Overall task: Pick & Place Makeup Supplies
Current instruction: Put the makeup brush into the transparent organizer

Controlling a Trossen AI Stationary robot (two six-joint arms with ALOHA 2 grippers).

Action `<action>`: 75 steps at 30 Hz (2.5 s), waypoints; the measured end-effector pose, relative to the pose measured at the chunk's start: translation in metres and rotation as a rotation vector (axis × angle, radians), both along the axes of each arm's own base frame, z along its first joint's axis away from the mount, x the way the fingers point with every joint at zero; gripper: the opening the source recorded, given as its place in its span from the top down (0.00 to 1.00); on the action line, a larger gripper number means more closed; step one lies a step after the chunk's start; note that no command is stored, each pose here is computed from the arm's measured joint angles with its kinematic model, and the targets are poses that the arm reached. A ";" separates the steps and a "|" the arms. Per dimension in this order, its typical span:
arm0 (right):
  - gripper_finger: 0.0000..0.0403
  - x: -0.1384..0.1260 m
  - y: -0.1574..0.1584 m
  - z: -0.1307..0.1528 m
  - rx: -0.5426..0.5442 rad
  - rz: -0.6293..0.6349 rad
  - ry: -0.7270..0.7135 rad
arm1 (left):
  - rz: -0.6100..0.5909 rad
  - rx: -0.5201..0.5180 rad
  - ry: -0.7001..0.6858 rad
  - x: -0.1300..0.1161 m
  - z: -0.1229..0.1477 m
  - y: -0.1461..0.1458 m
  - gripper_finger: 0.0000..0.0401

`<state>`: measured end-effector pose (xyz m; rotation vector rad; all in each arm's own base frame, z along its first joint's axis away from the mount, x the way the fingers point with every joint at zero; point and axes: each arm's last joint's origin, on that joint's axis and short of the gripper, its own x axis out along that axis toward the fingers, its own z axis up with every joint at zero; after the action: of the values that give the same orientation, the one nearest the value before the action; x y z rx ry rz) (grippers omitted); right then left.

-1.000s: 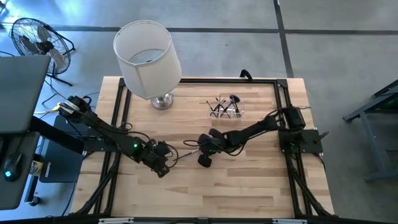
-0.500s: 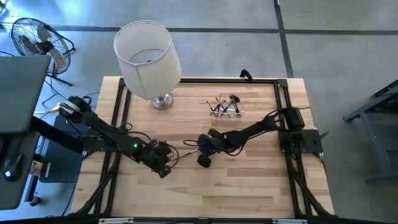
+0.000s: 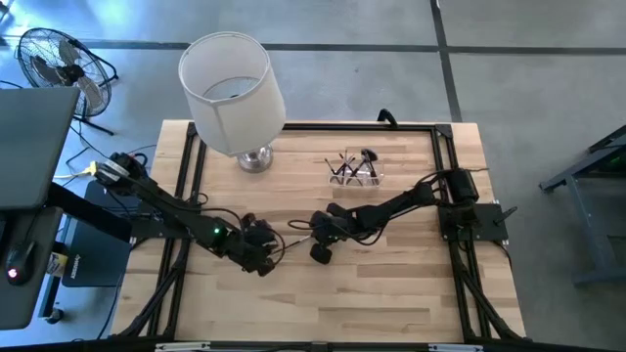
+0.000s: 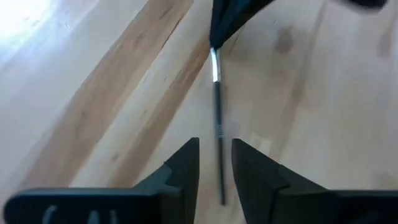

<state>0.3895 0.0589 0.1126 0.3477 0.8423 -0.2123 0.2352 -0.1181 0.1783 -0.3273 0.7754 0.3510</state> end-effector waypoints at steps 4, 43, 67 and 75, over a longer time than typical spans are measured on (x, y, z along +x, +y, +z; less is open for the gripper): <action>1.00 0.000 0.000 0.000 0.001 0.001 -0.003 | -0.034 0.051 0.028 0.010 -0.012 0.003 0.75; 0.94 -0.010 -0.001 0.032 -0.038 0.059 -0.006 | -0.099 -0.034 0.287 0.056 -0.041 -0.003 0.98; 0.98 -0.176 0.010 0.030 0.266 -0.155 -0.447 | 0.234 -0.031 -0.299 0.061 -0.001 -0.014 0.99; 0.98 -0.173 0.016 0.050 0.216 -0.121 -0.668 | 0.196 -0.056 -0.584 0.085 0.026 -0.001 0.99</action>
<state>0.2168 0.0747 0.1629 0.6290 0.1824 -0.1039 0.3198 -0.1193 0.2042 -0.5308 0.1794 0.3919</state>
